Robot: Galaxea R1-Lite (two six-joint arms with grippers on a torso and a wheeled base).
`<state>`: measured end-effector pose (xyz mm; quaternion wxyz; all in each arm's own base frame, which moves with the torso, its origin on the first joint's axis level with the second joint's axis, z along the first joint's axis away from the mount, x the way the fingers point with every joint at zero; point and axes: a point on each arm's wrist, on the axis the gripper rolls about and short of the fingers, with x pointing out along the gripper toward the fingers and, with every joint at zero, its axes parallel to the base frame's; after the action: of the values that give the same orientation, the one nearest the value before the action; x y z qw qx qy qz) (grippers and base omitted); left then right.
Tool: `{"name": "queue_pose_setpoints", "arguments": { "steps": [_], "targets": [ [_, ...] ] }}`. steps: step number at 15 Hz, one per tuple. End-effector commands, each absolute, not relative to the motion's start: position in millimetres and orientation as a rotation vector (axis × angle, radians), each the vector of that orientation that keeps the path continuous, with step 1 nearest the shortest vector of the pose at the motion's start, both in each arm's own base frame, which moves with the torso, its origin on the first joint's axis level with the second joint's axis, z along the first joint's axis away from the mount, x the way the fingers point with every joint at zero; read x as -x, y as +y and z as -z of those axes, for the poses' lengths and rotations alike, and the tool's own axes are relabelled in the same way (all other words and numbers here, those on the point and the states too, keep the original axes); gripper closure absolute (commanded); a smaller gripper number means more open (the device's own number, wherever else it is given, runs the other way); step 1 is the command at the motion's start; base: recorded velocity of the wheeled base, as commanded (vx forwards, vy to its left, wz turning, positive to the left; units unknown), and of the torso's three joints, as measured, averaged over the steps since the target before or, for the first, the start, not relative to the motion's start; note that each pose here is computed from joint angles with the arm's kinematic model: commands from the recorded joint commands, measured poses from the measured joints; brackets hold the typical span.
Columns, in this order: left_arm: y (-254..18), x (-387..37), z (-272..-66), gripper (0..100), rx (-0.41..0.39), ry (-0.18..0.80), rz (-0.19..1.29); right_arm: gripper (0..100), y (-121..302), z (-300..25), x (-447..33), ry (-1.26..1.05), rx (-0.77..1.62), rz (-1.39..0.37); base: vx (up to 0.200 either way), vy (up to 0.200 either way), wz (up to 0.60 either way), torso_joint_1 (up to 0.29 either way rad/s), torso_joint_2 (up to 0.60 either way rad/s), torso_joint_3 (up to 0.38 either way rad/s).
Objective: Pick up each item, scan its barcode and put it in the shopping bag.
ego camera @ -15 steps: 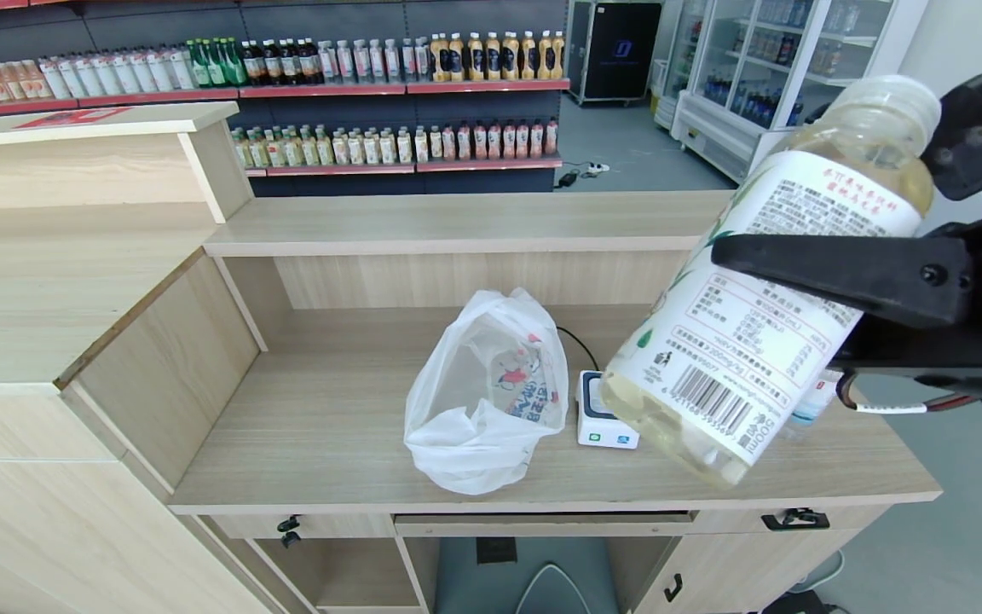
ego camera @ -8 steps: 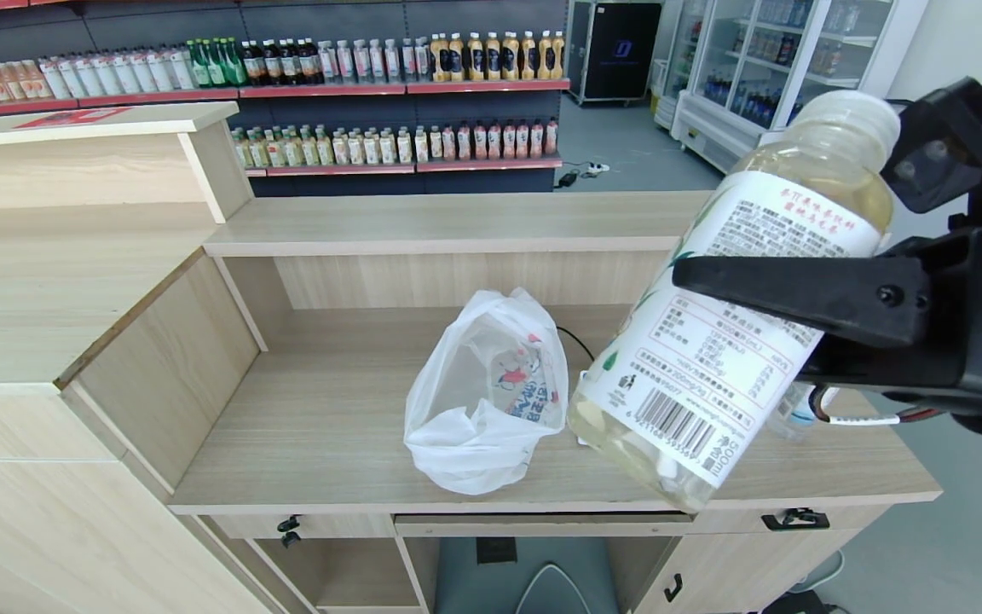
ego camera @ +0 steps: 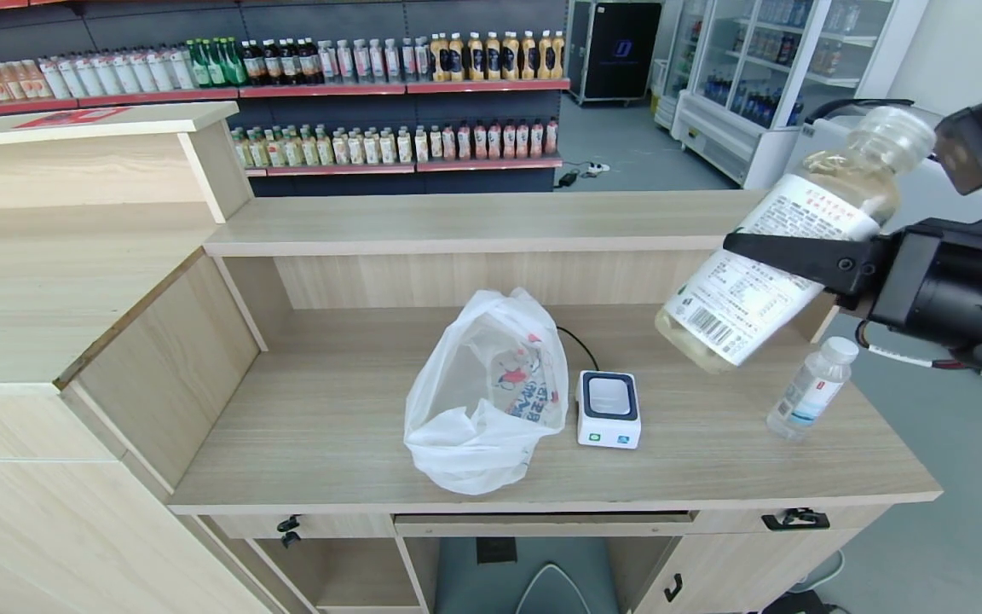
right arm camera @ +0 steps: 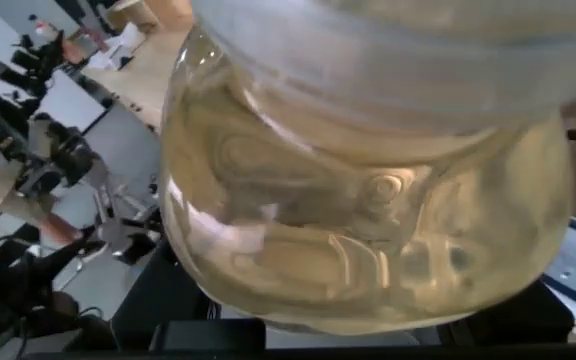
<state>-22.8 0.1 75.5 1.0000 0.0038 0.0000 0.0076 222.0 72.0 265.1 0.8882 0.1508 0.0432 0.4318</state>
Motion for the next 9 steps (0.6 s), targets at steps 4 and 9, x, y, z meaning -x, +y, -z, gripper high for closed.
{"name": "queue_pose_setpoints", "arguments": {
  "steps": [4,9],
  "targets": [
    [0.1,22.8,-75.5,100,-0.008,0.000,-0.015,100,6.7,-224.9,-258.0,0.082,-0.011,-0.516,0.000,0.000,0.00,0.000,0.00,0.000],
    [0.1,22.8,-75.5,100,-0.008,0.000,-0.015,100,-21.9,-204.2,-266.9,0.080,0.165,-0.417,0.000,0.000,0.00,0.000,0.00,0.000]
  ]
}}
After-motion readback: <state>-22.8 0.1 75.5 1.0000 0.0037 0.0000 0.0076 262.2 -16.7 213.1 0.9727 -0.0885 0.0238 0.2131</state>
